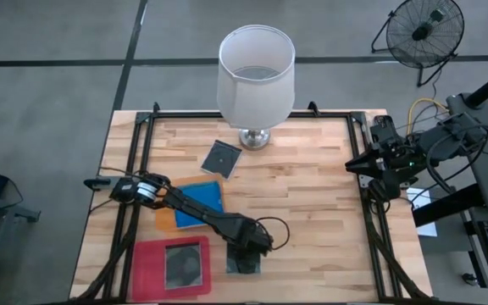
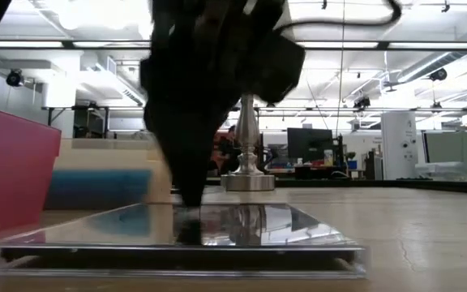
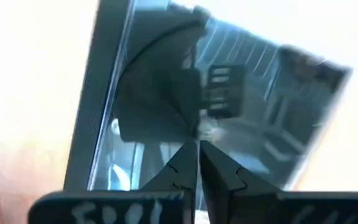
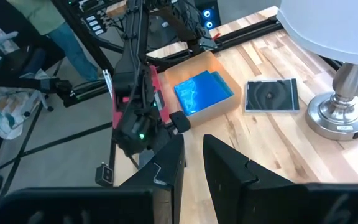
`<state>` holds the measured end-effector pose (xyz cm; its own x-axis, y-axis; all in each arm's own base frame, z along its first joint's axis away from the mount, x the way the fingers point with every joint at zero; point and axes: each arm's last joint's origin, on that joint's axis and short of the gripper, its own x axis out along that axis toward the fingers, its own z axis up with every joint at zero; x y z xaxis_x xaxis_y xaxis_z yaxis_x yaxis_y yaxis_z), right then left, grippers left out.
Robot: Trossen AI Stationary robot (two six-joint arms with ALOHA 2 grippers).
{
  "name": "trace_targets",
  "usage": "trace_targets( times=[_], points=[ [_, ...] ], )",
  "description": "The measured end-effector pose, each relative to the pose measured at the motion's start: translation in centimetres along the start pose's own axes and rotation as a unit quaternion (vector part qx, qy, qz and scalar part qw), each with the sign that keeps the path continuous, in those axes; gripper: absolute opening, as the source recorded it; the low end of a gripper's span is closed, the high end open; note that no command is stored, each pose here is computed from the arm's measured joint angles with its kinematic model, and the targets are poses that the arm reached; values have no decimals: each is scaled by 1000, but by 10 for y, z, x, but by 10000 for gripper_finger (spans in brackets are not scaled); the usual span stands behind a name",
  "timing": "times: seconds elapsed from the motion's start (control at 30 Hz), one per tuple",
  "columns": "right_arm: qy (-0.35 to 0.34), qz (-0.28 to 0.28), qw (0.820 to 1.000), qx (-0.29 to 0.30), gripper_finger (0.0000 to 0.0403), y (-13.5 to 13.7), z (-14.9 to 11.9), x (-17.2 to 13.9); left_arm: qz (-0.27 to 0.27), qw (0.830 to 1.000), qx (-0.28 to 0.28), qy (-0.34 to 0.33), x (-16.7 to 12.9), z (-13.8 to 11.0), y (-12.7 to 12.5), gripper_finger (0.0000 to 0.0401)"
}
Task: Pick & place jewel cases by type
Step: Move the orange bin to the top left of the table
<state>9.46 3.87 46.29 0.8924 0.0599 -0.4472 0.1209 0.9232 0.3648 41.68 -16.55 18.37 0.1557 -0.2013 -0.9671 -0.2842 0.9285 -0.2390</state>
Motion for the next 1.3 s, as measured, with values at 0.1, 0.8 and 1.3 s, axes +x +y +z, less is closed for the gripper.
trace_targets(
  times=[0.1,0.8,1.3],
  points=[
    [0,-1,1000,-1,56,0,0,0,-13,1000,-7,-23,-24,7,-3,0],
    [2,-11,1000,-15,56,0,-3,7,98,989,-38,-108,-54,40,35,0],
    [-5,-7,1000,-20,56,1,-2,7,125,992,-15,-23,-34,31,60,0]
  ],
)
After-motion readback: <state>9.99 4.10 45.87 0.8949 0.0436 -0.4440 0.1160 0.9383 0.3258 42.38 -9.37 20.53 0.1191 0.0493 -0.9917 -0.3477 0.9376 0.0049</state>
